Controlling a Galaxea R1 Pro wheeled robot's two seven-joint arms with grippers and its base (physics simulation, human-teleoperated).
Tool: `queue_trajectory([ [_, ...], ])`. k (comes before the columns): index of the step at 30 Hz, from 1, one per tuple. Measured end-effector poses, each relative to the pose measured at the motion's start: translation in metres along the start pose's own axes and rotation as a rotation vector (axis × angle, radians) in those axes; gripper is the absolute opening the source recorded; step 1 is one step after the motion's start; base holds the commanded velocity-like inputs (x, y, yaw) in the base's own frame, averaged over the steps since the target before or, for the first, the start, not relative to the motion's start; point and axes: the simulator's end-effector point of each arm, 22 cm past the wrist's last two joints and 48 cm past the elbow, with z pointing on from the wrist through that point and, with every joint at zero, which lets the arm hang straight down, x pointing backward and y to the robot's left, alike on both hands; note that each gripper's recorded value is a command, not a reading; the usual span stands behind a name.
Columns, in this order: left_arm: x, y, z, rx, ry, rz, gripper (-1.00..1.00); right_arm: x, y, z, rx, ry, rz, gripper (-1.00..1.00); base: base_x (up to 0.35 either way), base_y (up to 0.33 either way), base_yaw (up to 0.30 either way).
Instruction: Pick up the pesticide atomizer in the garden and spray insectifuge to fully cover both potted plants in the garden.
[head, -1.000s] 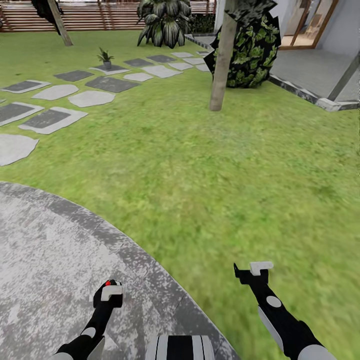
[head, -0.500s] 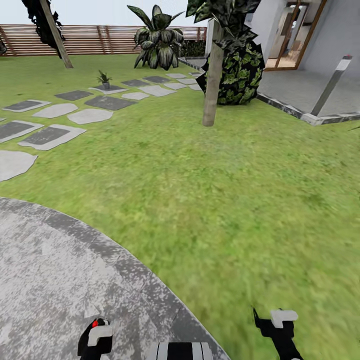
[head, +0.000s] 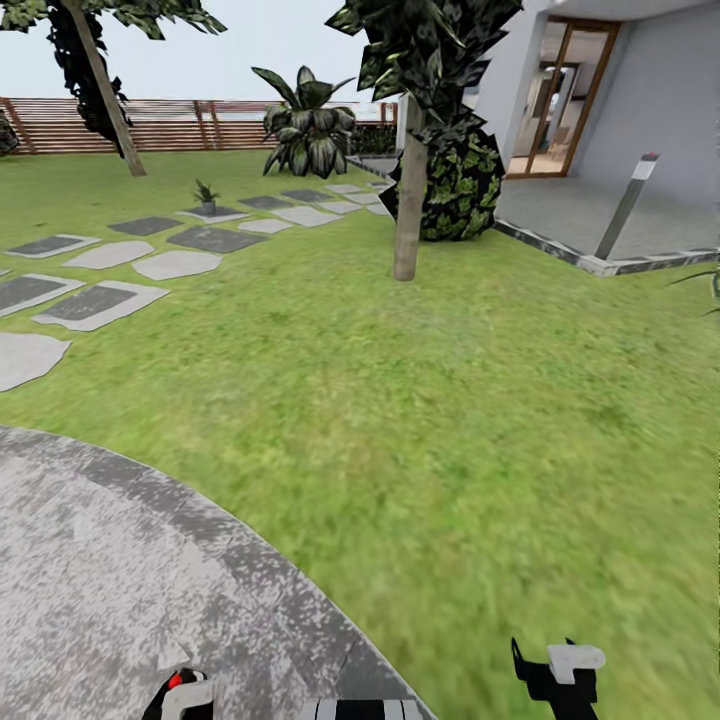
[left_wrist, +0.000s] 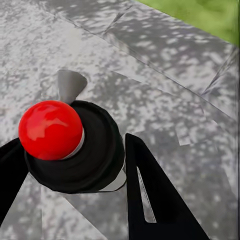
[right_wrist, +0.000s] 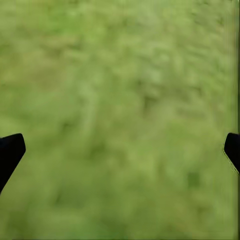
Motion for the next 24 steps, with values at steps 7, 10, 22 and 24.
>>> queue_trajectory([
  [7, -0.013, -0.001, -0.003, 0.004, -0.027, -0.003, -1.0, -0.019, -0.001, -0.001, -0.002, -0.039, 0.004, 1.0, 0.0, 0.0, -0.125],
  [10, -0.02, -0.001, -0.003, 0.003, -0.043, -0.008, -1.0, -0.028, -0.001, -0.002, -0.002, -0.055, 0.006, 1.0, 0.0, 0.0, -0.164],
  [22, -0.049, -0.001, -0.004, 0.003, -0.103, -0.02, -1.0, -0.059, -0.002, -0.005, 0.001, -0.116, 0.018, 1.0, 0.0, 0.0, -0.043],
  [24, -0.05, -0.001, -0.004, 0.003, -0.105, -0.021, -1.0, -0.059, -0.002, -0.005, 0.001, -0.118, 0.019, 1.0, 0.0, 0.0, 0.094],
])
